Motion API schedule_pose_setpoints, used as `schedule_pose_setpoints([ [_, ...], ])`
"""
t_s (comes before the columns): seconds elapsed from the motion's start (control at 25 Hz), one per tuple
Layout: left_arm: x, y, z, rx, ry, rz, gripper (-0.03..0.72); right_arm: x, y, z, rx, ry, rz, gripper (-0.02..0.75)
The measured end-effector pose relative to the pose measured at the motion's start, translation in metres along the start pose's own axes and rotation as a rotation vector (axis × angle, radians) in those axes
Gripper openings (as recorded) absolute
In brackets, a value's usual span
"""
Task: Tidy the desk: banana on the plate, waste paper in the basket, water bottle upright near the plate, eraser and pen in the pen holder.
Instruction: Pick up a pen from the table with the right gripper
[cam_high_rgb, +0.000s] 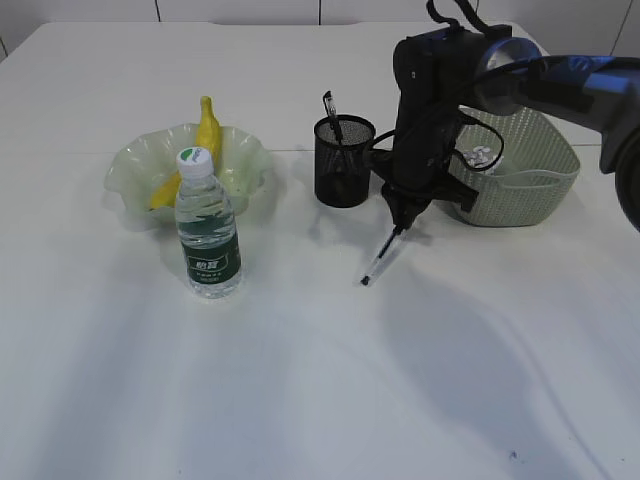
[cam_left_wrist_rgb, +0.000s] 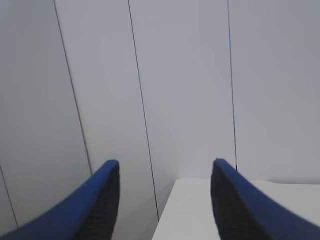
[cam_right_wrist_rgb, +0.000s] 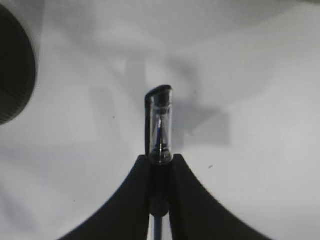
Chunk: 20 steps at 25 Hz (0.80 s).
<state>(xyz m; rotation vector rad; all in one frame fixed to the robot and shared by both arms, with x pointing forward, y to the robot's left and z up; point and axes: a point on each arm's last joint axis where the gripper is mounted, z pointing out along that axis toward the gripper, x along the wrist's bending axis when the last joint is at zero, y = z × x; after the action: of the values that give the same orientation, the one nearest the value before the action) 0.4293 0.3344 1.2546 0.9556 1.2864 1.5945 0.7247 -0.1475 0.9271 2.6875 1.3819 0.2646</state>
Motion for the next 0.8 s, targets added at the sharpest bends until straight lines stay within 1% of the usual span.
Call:
schedule_pose_setpoints([
  [0.2, 0.0, 0.0, 0.0, 0.0, 0.0, 0.0, 0.412, -0.002, 0.014, -0.009, -0.123, -0.05, -0.134, 0.062],
  [0.4, -0.003, 0.001, 0.0, -0.013, -0.032, 0.0, 0.412, -0.003, 0.026, -0.019, -0.233, -0.094, -0.265, 0.062],
  [0.56, -0.004, 0.002, 0.0, -0.017, -0.043, 0.0, 0.412, -0.001, 0.031, -0.02, -0.29, -0.091, -0.333, 0.061],
  [0.8, -0.004, 0.002, 0.0, -0.018, -0.045, 0.0, 0.412, 0.002, 0.039, -0.023, -0.391, -0.091, -0.392, 0.061],
])
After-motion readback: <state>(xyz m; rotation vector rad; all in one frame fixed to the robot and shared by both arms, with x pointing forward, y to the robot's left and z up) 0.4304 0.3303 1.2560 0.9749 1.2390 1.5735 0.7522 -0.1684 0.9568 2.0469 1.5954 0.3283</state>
